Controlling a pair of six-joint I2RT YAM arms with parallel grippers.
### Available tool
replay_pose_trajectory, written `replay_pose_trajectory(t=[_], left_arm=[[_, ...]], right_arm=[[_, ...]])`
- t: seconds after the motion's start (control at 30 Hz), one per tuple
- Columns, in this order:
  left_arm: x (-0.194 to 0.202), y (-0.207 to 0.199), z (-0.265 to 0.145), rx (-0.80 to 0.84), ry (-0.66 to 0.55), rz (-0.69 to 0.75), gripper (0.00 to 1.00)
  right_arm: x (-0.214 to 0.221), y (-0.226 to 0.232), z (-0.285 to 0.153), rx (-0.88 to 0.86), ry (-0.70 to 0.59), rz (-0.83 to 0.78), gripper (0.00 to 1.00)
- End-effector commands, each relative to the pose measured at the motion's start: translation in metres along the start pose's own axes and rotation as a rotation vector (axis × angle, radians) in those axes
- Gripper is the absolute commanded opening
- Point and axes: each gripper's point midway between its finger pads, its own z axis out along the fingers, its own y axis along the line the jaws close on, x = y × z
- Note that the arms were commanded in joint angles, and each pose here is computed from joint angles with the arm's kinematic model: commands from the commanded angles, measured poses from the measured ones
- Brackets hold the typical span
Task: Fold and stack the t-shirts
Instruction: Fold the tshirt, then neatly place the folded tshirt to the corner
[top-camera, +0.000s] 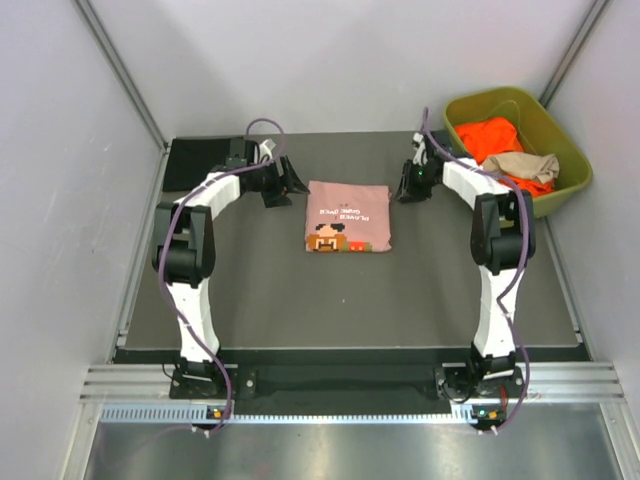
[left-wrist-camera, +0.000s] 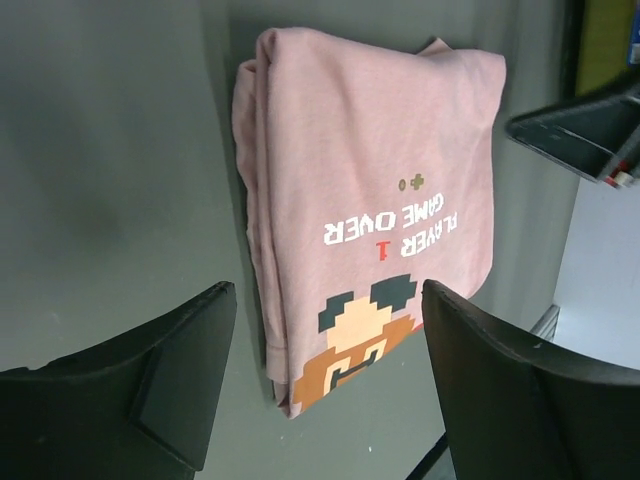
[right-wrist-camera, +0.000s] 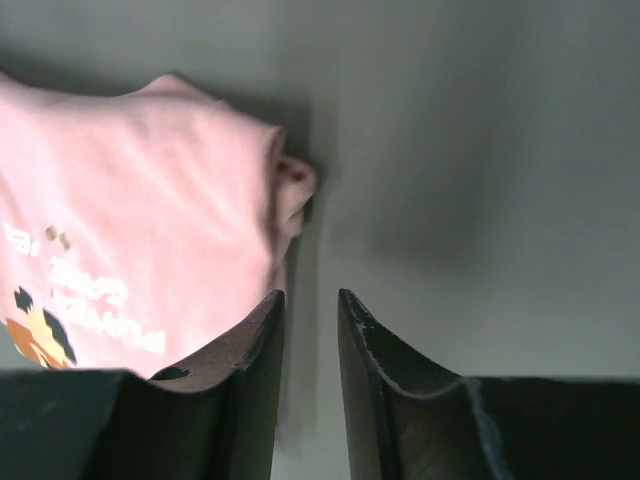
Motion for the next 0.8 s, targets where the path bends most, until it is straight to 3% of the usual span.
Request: replay_pose_trajectory(t=[0.0, 0.1, 0.27, 0.37, 0.4, 0.47, 0.63, 0.77], left_arm=[[-0.012, -0.012, -0.026, -0.025, -0.065, 0.017, 0.78], [-0.009, -0.006, -0.052, -0.081, -0.118, -0.038, 0.78], [0.011, 0.002, -0.097, -0.121, -0.181, -0.151, 0.82], [0.026, 0.009, -0.118, -0.132, -0.203, -0.250, 0.90], [0.035, 0.012, -0.120, -0.134, -0.197, -0.266, 0.99], [0.039, 0.002, -0.131, -0.114, -0.218, -0.253, 0.99], [0.056, -0.004, -0.145, -0.115, -0.239, -0.252, 0.99], [0.059, 0.011, -0.164, -0.094, -0.300, -0.346, 0.99]], right_arm=[[-0.044, 0.052, -0.073, 0.067, -0.181, -0.199, 0.29], [-0.037, 0.081, -0.094, 0.118, -0.213, -0.351, 0.38], [-0.001, 0.154, -0.102, 0.063, -0.242, -0.697, 0.50], [0.021, 0.187, -0.098, 0.024, -0.327, -0.863, 0.58], [0.029, 0.197, -0.097, 0.009, -0.350, -0.914, 0.62], [0.051, 0.218, -0.095, -0.002, -0.405, -1.046, 0.72], [0.099, 0.241, -0.072, -0.050, -0.385, -1.288, 0.76], [0.127, 0.250, -0.058, -0.057, -0.397, -1.471, 0.76]])
